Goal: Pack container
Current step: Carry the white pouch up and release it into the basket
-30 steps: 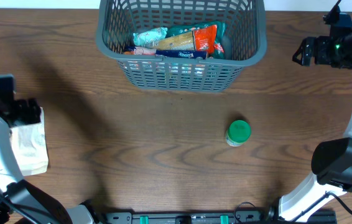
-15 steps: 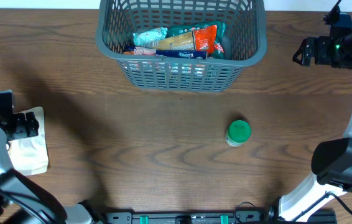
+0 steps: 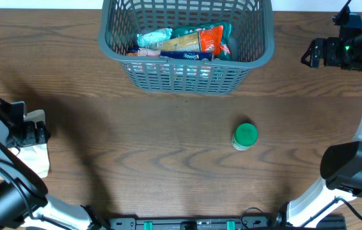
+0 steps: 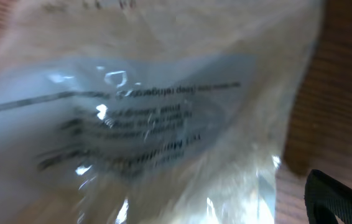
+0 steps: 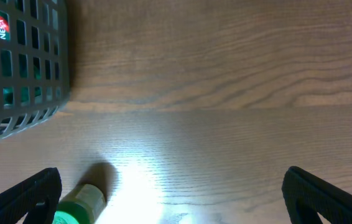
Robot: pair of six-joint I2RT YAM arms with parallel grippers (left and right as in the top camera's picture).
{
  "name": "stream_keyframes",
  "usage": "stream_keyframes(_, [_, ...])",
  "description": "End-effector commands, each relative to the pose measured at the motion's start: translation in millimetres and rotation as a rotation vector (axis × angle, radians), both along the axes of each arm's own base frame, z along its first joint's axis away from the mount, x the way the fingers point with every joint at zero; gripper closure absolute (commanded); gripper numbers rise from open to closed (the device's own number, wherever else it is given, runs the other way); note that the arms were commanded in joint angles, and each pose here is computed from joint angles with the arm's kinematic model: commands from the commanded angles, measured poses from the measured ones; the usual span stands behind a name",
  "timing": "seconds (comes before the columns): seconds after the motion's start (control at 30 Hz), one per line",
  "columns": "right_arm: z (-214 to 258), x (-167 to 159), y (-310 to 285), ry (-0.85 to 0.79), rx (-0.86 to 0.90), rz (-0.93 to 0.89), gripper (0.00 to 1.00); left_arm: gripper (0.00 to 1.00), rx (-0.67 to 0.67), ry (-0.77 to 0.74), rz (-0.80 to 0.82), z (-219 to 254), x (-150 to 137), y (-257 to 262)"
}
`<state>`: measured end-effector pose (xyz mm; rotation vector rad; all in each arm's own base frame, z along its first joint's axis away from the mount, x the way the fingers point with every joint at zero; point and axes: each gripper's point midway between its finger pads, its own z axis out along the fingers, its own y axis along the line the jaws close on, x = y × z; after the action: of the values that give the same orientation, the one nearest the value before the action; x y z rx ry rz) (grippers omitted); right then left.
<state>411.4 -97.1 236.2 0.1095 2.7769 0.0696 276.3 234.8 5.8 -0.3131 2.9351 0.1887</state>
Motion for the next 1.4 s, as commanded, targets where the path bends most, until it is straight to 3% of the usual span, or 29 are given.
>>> stream_keyframes(0.0, [2,-1,-1,-0.003,-0.001,-0.019,0.01,0.01,-0.028,0.026,-0.01,-15,-3,-2])
stream_keyframes(0.13, [2,-2,-1,0.0,0.006,-0.037,0.01,0.0,-0.045,0.028,-0.012,-20,-3,-4])
stream_keyframes(0.2, [2,-2,-1,0.0,0.007,-0.039,0.01,0.08,-0.043,0.026,-0.012,-19,-2,-4])
stream_keyframes(0.5, [2,-2,-1,0.001,0.007,-0.038,0.01,0.71,-0.077,-0.013,-0.025,-11,7,-15])
stream_keyframes(0.57, [2,-2,-1,0.002,0.004,-0.03,0.01,0.74,-0.075,-0.023,-0.017,-2,11,-19])
stream_keyframes(0.63, [2,-2,-1,0.001,0.001,-0.023,0.01,0.91,-0.068,-0.038,-0.016,11,16,-25])
stream_keyframes(0.67, [2,-2,-1,0.001,0.0,-0.02,0.01,0.94,-0.064,-0.047,-0.021,21,19,-29])
stream_keyframes(0.9, [2,-2,-1,-0.001,-0.012,0.012,0.01,0.94,-0.033,-0.164,-0.037,109,47,-72])
stream_keyframes(1.07, [2,-2,-1,0.0,-0.018,0.029,0.01,0.94,-0.017,-0.309,-0.071,207,71,-113])
stream_keyframes(1.23, [2,-2,-1,0.001,-0.019,0.032,0.01,0.94,0.038,-0.54,-0.26,316,108,-169])
stream_keyframes(1.37, [1,-4,0,0.006,-0.013,0.034,0.01,0.94,0.13,-0.764,-0.544,388,142,-233])
